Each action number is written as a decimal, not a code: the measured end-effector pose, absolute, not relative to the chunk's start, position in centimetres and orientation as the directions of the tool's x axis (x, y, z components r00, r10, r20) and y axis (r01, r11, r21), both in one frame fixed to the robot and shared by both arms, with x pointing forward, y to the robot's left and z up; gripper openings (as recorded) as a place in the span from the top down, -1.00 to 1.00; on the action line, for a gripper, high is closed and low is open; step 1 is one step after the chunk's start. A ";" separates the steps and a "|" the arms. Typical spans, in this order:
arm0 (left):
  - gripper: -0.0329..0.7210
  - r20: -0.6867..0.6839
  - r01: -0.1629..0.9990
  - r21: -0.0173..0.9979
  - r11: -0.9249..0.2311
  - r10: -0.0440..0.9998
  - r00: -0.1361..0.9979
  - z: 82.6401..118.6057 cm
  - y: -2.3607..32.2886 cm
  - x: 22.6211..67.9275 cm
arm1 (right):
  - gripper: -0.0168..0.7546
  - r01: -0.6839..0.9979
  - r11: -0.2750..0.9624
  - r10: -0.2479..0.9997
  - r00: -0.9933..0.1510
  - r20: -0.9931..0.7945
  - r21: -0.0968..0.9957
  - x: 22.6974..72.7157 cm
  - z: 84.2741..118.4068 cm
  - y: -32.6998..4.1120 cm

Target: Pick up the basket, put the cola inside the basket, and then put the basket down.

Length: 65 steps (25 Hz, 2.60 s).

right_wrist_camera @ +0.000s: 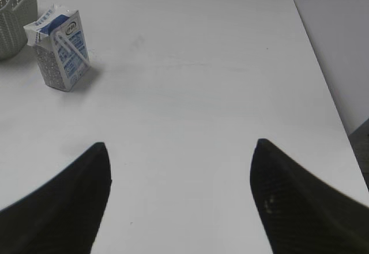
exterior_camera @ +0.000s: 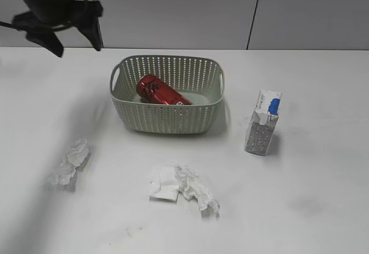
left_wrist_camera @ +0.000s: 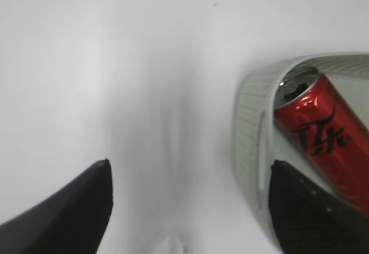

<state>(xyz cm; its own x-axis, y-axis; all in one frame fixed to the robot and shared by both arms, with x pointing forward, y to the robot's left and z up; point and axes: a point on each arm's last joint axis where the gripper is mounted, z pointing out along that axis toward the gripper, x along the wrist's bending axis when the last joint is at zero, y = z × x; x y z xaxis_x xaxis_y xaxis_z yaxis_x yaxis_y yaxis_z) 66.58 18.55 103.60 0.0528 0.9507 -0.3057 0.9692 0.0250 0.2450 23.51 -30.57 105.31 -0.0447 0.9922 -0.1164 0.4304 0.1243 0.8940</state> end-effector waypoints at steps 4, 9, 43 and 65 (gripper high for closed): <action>-0.65 -0.218 0.958 0.287 0.007 0.974 0.058 106.6 23.3 65.7 | -0.58 0.430 0.124 0.992 -0.045 -0.116 0.894 23.5 105.3 -30.6; -0.59 -0.167 0.961 0.277 0.001 0.985 0.047 107.8 26.4 62.3 | -0.58 0.430 0.123 0.992 -0.044 -0.116 0.894 23.5 105.3 -30.6; -0.58 -0.078 0.516 0.856 -0.009 0.986 0.146 106.3 29.0 25.8 | -0.58 0.430 0.123 0.992 -0.044 -0.116 0.894 23.5 105.3 -30.6; -0.58 -0.065 0.475 0.880 -0.023 0.984 0.167 104.9 29.0 23.2 | -0.58 0.411 0.175 0.979 -0.169 -0.114 0.895 23.6 105.3 -30.6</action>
<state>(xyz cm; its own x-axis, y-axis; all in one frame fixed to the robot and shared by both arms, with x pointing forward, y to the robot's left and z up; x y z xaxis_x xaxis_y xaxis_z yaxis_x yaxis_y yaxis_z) 23.16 29.04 104.94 0.1671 0.9838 -0.0648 0.4746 -0.0226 0.8799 23.59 -30.61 105.31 -0.1687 0.9790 -0.1143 0.4108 0.1752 0.8947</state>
